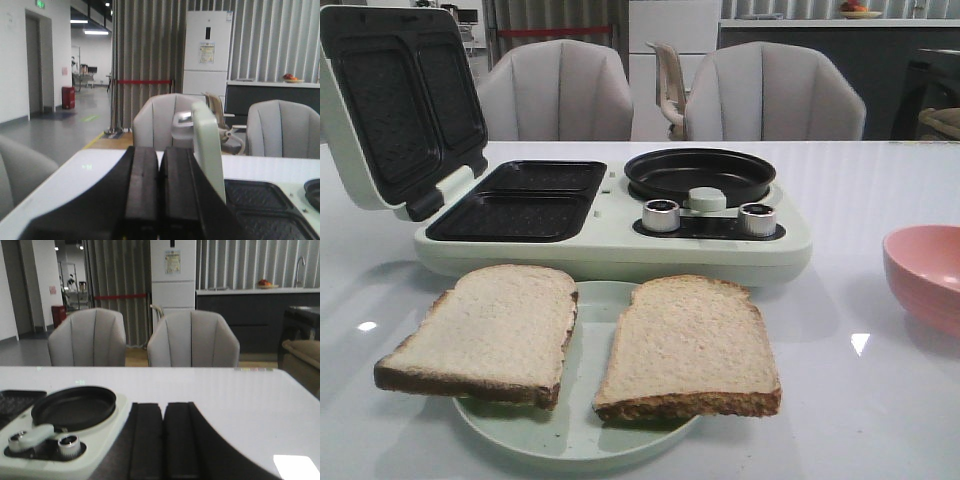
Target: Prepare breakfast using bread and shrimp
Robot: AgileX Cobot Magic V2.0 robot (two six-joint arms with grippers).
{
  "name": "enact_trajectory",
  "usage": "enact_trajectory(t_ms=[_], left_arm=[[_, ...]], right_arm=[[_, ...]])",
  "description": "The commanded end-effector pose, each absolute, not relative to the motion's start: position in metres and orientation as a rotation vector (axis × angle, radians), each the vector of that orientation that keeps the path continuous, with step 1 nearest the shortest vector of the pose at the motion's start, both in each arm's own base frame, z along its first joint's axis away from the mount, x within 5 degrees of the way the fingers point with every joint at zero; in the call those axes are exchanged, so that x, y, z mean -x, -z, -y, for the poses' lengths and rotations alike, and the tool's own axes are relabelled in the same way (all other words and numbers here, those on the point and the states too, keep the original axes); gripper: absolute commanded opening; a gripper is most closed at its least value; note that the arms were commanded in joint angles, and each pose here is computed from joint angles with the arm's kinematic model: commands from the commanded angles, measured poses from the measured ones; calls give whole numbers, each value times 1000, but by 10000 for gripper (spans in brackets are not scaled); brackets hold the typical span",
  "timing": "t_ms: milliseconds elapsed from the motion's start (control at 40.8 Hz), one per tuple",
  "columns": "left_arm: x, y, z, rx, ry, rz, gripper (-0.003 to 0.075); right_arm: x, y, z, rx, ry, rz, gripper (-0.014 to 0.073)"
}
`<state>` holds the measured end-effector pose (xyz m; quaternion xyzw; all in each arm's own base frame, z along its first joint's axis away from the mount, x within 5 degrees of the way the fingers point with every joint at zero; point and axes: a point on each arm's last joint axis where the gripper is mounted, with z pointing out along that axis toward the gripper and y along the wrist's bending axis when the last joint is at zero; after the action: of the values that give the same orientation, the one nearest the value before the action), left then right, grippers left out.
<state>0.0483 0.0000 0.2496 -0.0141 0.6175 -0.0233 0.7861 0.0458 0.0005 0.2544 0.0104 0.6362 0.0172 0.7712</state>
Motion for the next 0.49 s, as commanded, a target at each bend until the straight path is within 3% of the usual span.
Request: enact_trajectory(t_ms=[0,245,465], left_arm=[[-29,-299,0,17,36,-1146,101],[-11,-369,1,-5,38,-1149,101],[-27,-393,3,-23,49,-1351,101]], right_arm=[[-27,-302,0,-11,-23,-1218,41],[-26,-372,-2,17,-15,-1336,41],[-52,-386,-3,25,-21,-1506,41]])
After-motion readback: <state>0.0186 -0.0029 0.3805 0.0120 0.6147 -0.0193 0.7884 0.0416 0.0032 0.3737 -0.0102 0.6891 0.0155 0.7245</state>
